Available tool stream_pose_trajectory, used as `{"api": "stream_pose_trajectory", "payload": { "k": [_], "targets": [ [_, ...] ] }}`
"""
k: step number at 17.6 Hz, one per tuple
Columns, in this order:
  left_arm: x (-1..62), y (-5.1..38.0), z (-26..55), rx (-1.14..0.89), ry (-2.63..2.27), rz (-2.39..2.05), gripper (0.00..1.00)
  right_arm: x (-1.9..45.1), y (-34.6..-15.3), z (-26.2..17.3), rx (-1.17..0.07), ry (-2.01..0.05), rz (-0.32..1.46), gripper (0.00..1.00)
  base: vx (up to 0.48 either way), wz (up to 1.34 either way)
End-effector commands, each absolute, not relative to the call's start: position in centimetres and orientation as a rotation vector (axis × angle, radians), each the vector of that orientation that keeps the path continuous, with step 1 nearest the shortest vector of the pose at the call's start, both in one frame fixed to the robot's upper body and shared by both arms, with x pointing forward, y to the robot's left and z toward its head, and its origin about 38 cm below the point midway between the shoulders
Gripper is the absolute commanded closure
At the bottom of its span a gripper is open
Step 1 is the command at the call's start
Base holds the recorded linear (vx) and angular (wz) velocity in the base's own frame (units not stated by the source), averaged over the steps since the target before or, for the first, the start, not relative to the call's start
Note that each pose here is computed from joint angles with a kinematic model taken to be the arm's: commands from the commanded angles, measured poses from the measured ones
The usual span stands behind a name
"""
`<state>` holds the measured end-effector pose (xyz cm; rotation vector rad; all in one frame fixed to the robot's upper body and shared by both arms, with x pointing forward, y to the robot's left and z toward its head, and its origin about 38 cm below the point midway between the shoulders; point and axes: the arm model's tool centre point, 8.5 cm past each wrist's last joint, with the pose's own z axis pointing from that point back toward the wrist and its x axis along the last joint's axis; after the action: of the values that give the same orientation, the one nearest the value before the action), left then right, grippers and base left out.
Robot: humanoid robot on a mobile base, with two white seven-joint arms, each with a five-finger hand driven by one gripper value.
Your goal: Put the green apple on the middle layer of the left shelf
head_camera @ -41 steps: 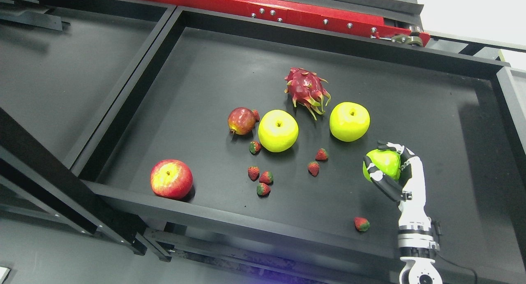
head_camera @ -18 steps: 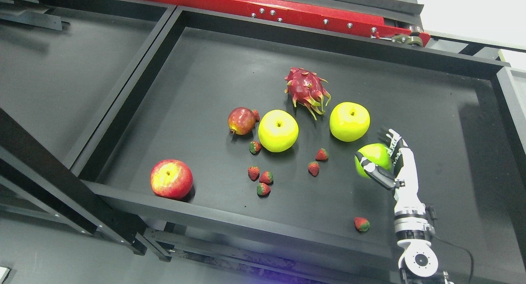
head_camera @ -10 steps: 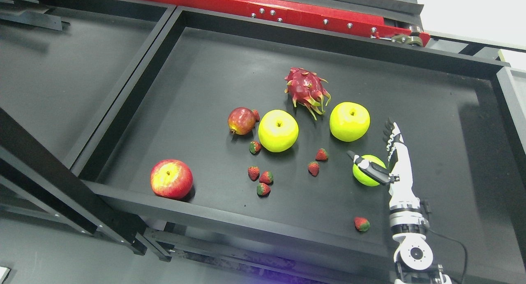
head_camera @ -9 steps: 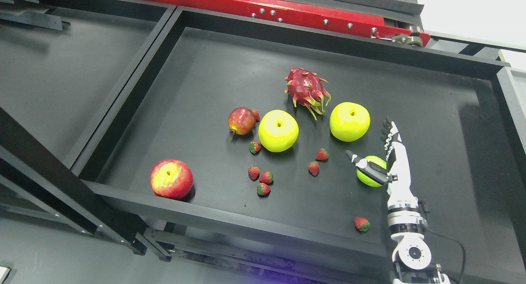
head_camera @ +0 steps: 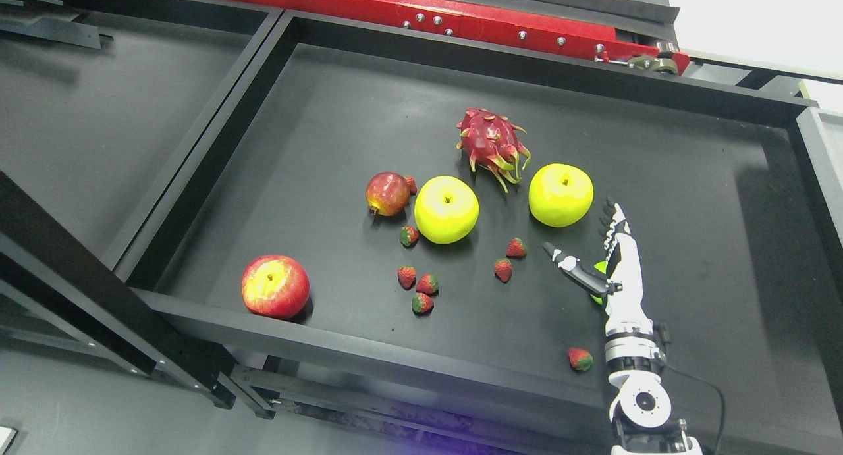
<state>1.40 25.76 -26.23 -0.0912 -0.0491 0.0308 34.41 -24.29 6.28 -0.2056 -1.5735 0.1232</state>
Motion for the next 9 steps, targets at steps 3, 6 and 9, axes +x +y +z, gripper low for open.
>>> {"api": "stream_pose_trajectory", "payload": {
  "k": [3,6,9],
  "targets": [
    [2.79,26.88,-26.10,-0.075,-0.070,0.027,0.00,32.14,-23.06,6.77,-0.175,-1.604,0.103,0.00,0.000,0.00],
    [2.79,26.88,-26.10,-0.075,-0.070,0.027,0.00,32.13,-23.02,6.76,-0.175,-1.604,0.103,0.00,0.000,0.00],
    [2.79,26.88,-26.10,-0.075,-0.070,0.027,0.00,32.13,-23.03,6.75,-0.176,-1.603,0.101,0.00,0.000,0.00]
  ]
}}
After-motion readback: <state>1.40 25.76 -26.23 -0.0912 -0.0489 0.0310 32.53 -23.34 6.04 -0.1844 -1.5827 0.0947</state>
